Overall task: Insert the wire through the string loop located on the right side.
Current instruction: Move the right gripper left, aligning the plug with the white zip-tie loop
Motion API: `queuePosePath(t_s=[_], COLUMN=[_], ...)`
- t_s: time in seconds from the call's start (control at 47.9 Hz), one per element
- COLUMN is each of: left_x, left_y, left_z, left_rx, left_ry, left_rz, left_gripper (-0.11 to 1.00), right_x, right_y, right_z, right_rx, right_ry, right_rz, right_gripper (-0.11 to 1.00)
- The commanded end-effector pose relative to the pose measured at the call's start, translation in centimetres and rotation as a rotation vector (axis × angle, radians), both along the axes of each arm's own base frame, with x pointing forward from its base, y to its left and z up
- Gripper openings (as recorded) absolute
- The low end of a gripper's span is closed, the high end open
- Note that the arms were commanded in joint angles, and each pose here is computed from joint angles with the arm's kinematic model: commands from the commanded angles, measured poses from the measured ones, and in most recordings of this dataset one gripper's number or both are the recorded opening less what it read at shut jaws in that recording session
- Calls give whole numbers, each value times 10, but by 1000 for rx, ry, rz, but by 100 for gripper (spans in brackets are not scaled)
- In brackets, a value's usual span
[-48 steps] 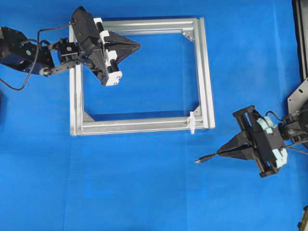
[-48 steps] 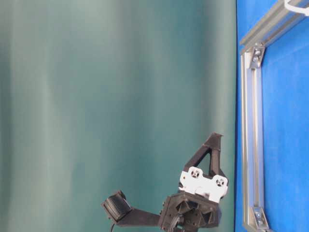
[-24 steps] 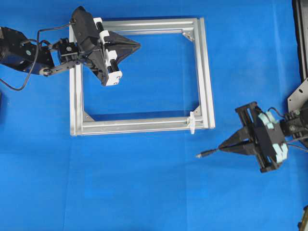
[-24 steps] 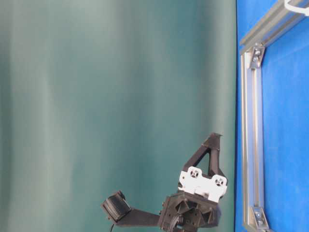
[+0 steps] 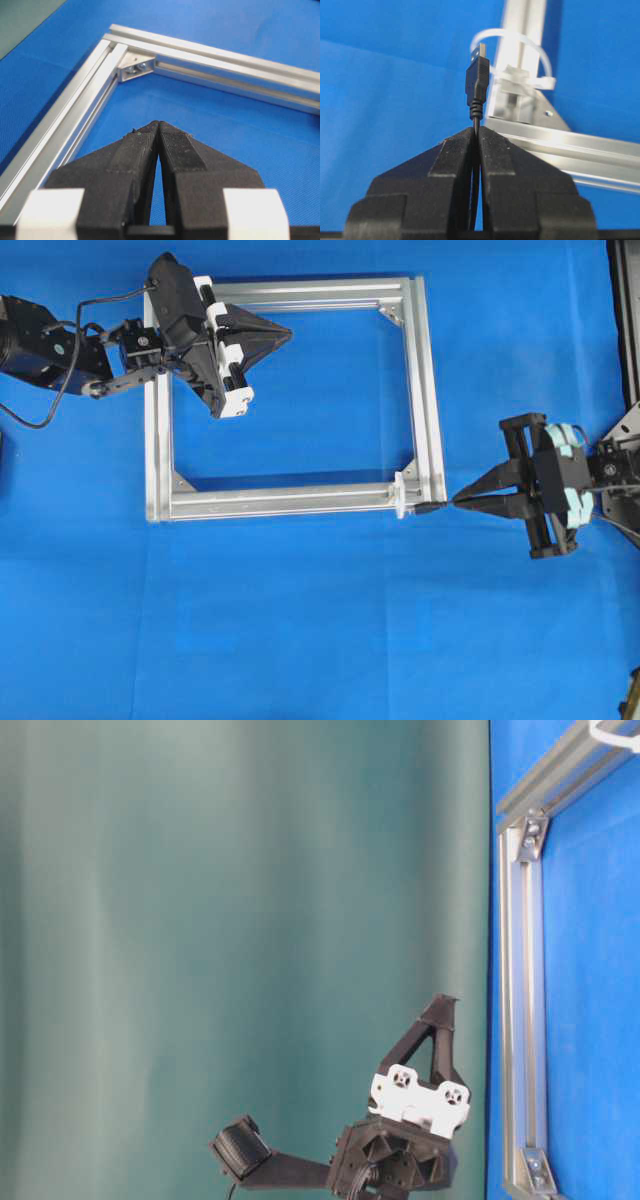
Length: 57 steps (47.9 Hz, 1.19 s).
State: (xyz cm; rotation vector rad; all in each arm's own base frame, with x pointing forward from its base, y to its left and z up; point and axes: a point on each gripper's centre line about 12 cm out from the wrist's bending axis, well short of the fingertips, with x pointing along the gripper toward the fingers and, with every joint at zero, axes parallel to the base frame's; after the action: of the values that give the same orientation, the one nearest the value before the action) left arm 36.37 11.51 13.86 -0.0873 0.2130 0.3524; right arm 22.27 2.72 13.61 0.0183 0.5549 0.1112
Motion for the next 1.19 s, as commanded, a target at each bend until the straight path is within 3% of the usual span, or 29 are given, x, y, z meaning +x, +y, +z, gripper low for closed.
queuePosePath(t_s=[0.0,1.169], left_x=[3,3], left_y=[2,2], left_z=[16,17], left_rx=[18,22], left_ry=[-47,-54], left_rz=[1,0], left_gripper=[-2,-2], right_x=[3,2], right_y=[-5,-7], right_z=[5,5], right_rx=[0,-1], right_ry=[-25,-25], right_rz=[-21,-29], right_gripper=[-3,-3])
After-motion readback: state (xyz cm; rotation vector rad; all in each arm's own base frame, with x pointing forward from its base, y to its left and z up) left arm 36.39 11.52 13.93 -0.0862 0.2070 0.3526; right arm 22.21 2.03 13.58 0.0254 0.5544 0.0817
